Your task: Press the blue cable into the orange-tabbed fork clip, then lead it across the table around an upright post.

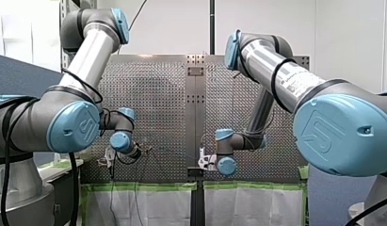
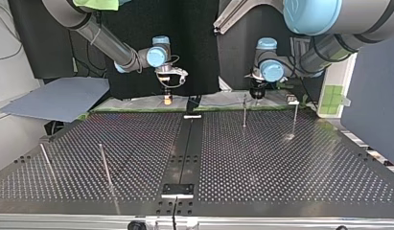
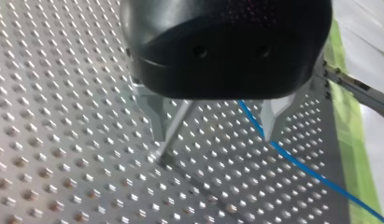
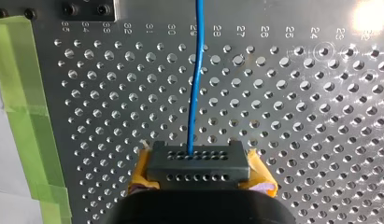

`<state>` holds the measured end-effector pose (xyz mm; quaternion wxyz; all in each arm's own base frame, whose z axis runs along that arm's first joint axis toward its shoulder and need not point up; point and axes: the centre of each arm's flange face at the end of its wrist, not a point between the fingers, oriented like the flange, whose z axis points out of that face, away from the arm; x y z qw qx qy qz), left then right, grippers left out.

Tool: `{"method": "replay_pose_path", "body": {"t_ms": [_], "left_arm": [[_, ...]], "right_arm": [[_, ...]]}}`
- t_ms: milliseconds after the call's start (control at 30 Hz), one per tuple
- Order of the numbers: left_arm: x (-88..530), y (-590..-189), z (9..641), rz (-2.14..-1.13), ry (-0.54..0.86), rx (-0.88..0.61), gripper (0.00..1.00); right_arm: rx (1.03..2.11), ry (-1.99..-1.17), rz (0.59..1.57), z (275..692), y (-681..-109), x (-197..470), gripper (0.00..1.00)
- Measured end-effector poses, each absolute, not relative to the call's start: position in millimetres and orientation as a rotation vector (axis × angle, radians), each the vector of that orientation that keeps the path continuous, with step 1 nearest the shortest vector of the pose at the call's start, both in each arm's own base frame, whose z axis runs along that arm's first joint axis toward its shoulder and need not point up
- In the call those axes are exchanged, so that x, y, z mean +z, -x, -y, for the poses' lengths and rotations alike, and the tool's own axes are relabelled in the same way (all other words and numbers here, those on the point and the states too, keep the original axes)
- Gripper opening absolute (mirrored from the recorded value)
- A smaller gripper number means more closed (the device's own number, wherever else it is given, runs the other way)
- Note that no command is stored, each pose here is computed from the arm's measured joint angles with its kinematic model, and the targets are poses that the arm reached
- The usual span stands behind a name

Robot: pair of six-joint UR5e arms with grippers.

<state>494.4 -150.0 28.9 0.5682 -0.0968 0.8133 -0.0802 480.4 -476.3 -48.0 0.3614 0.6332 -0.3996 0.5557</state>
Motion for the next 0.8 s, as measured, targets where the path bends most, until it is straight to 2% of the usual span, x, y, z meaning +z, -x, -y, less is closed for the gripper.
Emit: {"method": "replay_pose_path", "body": {"t_ms": [367,800], "left_arm": [[54,-459,151,-1.898,0.189,-0.157,1.0],[42,-409,157,-1.963,0.111,-0.089,1.0]], "right_arm": [[1.431,-1.637,1.029,475,-481,-49,0.0],[1.434,-1.641,1.032,473,-483,-50,0.0]]}}
